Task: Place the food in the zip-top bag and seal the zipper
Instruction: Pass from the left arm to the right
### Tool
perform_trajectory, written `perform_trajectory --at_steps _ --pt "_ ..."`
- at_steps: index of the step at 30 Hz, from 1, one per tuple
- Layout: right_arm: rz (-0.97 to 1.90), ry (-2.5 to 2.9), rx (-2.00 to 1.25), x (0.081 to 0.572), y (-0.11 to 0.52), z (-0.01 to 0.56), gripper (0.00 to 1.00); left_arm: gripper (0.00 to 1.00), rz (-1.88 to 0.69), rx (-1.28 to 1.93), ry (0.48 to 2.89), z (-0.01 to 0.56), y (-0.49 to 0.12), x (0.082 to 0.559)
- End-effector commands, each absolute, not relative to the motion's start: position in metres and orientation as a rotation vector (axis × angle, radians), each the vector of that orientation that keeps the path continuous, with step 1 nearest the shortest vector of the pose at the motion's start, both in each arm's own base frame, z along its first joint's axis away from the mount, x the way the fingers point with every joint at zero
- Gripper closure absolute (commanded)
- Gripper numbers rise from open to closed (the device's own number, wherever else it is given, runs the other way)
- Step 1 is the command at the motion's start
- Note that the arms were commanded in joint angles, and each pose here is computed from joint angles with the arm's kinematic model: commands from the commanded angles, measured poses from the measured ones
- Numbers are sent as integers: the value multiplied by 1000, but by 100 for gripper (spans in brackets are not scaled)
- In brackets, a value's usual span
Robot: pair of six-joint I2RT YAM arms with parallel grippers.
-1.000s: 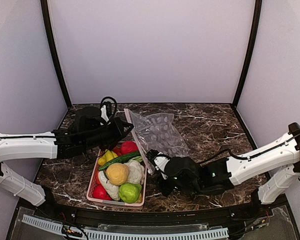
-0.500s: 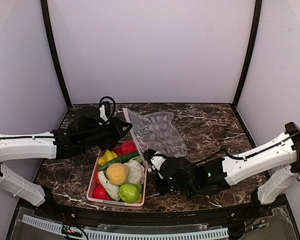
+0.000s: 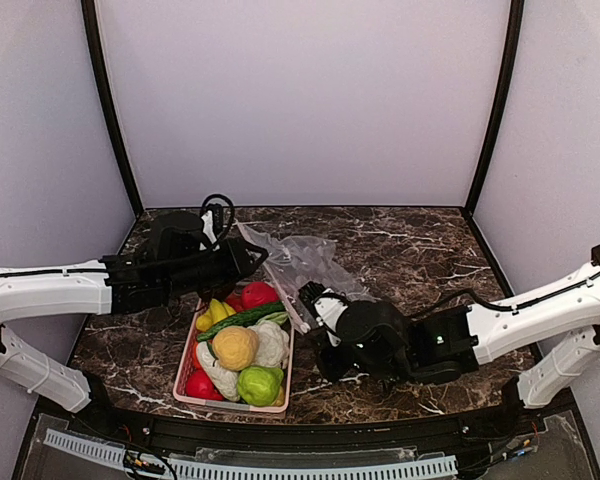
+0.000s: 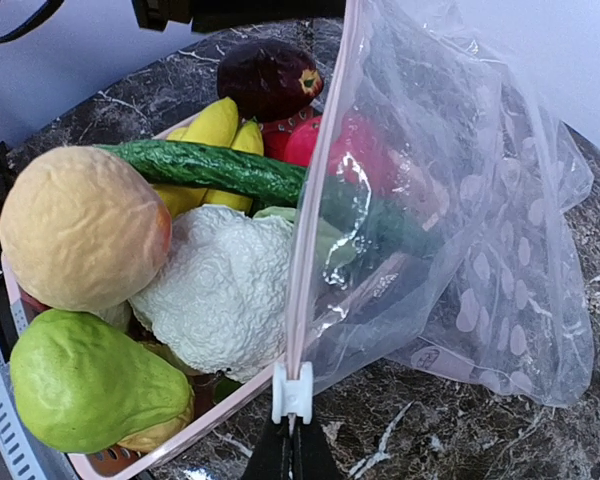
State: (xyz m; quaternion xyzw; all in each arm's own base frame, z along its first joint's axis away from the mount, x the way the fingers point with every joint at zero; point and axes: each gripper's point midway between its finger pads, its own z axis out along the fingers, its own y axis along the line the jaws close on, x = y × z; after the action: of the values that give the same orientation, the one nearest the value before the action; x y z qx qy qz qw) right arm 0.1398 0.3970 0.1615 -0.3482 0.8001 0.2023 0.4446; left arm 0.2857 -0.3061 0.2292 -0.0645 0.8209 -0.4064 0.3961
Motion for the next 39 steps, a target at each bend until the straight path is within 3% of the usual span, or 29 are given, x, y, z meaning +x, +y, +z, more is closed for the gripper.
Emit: perform_trajectory --at_steps 1,3,7,17,28,39 --pt "537 1969 -799 147 386 187 100 51 -895 34 2151 236 -298 272" --pt "548 1983 -791 152 380 193 100 28 -801 107 2194 237 -290 268" --pt "543 2010 -764 169 362 202 100 13 -631 223 2254 244 -272 261" --pt "427 2096 -668 209 308 219 100 6 -492 505 2162 280 -255 248" --pt "676 2058 -894 169 309 263 100 5 -894 1030 1673 351 -336 188" --pt "775 2092 -1073 137 308 269 100 5 -1123 1284 1326 387 -407 137"
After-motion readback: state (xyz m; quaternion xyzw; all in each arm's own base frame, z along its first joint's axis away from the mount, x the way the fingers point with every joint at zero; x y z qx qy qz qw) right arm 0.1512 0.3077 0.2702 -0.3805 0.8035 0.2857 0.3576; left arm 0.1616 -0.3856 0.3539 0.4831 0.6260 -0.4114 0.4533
